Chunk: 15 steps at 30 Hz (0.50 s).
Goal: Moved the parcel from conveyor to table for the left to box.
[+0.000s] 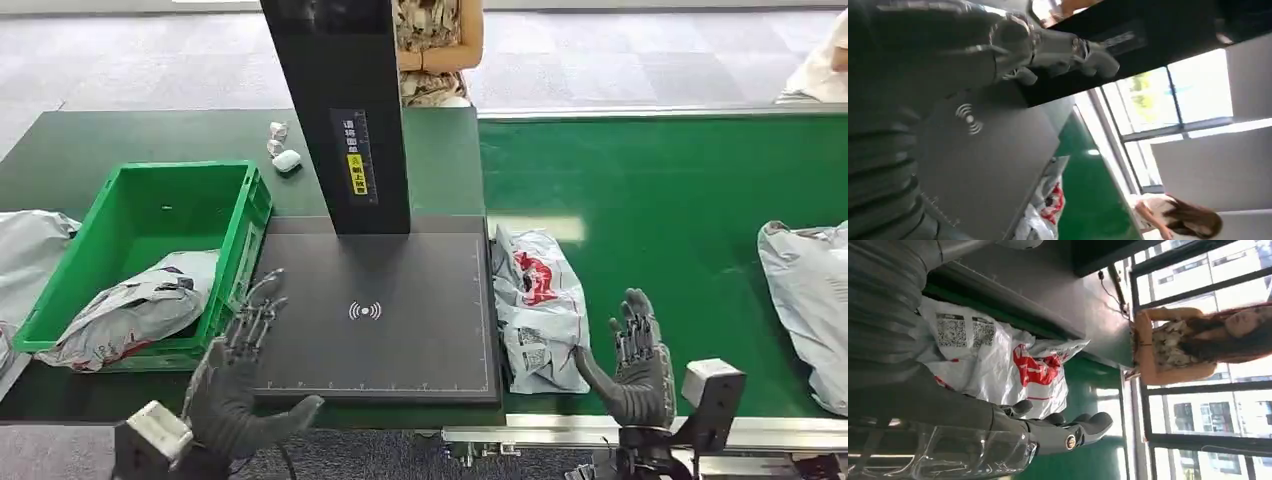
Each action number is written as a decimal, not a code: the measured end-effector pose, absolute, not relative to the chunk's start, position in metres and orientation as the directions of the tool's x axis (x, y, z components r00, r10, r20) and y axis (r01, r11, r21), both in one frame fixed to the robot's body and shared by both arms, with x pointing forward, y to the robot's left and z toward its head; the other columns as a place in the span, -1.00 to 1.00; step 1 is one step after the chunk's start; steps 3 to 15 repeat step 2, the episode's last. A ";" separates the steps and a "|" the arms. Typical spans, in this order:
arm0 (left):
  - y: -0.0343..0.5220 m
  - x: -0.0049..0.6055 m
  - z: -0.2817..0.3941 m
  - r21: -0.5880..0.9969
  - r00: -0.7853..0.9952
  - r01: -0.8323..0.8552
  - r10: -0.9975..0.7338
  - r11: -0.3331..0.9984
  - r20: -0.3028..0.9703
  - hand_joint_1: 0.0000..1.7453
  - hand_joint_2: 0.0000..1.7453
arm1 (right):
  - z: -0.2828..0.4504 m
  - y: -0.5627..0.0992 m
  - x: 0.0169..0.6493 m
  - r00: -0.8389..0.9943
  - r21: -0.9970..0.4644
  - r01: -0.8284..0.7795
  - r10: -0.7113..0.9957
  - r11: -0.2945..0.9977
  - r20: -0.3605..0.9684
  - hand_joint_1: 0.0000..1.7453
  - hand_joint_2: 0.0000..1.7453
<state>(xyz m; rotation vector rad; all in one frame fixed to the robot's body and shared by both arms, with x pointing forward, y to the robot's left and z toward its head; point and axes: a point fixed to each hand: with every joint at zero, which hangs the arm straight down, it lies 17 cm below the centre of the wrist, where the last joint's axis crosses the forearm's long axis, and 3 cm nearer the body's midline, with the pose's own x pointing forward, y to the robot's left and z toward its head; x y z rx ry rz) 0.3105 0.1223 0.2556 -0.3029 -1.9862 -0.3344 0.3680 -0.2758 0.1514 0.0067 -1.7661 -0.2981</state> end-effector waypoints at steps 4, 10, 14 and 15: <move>0.111 0.317 0.225 0.095 -0.333 0.379 0.040 0.920 0.942 -1.00 1.00 | 0.152 -0.266 0.366 -0.213 0.145 0.154 -0.110 0.977 0.971 -1.00 1.00; 0.111 0.317 0.225 0.095 -0.333 0.379 0.040 0.920 0.942 -1.00 1.00 | 0.152 -0.266 0.366 -0.213 0.145 0.154 -0.110 0.977 0.971 -1.00 1.00; 0.111 0.317 0.225 0.095 -0.333 0.379 0.040 0.920 0.942 -1.00 1.00 | 0.152 -0.266 0.366 -0.213 0.145 0.154 -0.110 0.977 0.971 -1.00 1.00; 0.111 0.317 0.225 0.095 -0.333 0.379 0.040 0.920 0.942 -1.00 1.00 | 0.152 -0.266 0.366 -0.213 0.145 0.154 -0.110 0.977 0.971 -1.00 1.00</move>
